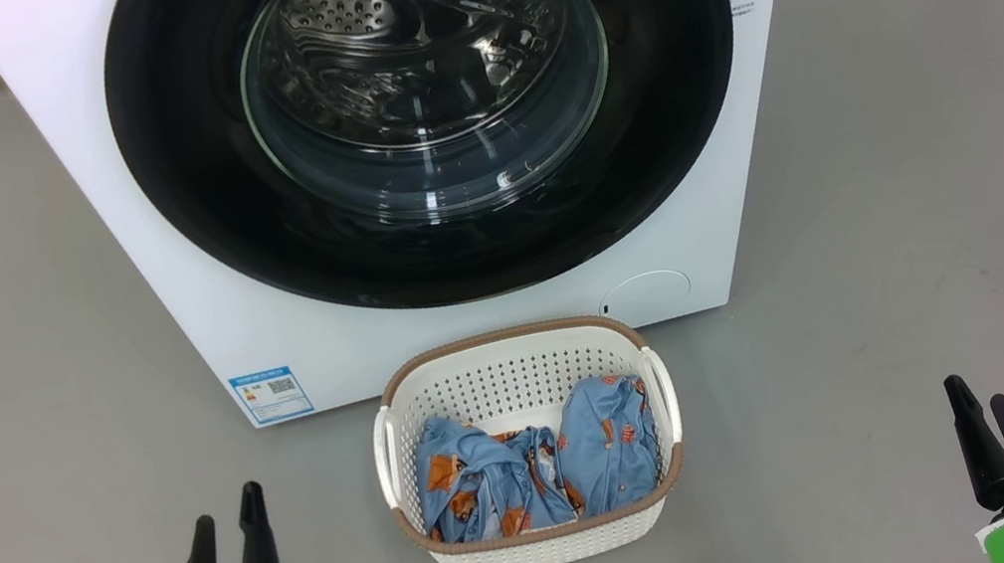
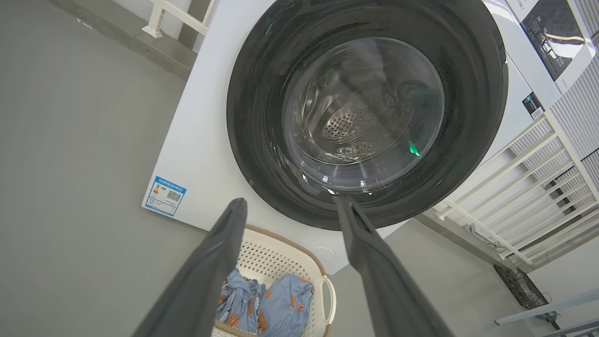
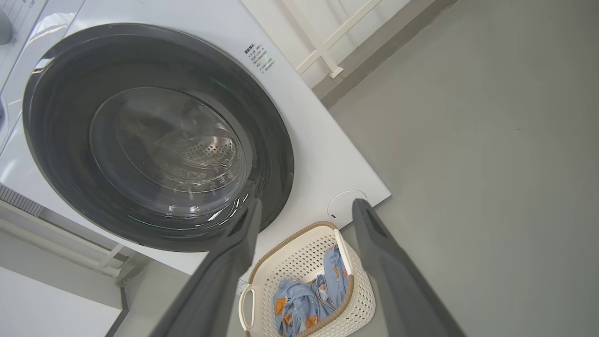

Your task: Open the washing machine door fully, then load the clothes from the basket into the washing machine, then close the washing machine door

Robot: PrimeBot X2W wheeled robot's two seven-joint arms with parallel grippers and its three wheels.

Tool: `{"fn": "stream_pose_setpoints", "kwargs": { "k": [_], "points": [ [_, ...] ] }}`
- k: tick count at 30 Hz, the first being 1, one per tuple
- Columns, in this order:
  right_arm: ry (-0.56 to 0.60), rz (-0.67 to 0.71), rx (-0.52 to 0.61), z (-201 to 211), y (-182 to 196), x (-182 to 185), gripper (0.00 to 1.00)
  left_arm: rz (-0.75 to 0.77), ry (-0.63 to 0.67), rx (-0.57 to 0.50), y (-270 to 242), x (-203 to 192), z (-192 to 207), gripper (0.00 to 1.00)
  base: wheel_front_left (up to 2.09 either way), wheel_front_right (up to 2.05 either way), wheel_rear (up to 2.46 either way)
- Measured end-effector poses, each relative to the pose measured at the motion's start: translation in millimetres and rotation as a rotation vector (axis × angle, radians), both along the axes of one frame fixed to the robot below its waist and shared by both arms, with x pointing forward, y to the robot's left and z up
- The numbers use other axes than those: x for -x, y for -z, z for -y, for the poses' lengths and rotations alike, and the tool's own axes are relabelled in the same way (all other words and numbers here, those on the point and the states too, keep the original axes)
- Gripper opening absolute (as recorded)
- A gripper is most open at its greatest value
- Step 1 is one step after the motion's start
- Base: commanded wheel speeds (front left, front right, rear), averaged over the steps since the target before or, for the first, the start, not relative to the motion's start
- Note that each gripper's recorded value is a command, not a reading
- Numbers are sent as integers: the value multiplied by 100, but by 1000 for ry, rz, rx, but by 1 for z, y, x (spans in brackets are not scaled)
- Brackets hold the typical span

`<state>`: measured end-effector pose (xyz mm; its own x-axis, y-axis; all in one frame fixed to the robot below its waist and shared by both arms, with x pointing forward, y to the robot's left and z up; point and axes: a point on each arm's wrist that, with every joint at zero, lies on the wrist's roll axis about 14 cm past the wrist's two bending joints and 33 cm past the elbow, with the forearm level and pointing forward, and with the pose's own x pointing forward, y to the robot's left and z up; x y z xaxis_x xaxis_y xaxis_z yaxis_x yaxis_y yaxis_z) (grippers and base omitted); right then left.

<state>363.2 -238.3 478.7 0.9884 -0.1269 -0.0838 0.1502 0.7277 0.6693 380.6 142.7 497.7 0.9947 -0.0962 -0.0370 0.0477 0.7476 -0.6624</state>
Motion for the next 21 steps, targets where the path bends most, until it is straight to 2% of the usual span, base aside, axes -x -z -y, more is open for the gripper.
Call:
{"fn": "stream_pose_setpoints", "kwargs": {
  "k": [21],
  "points": [
    [-44, -25, 246, -5, -3, -2, 100, 55, 50, -269, -2, 1, 16, 100, 0, 0, 0]
  ]
}}
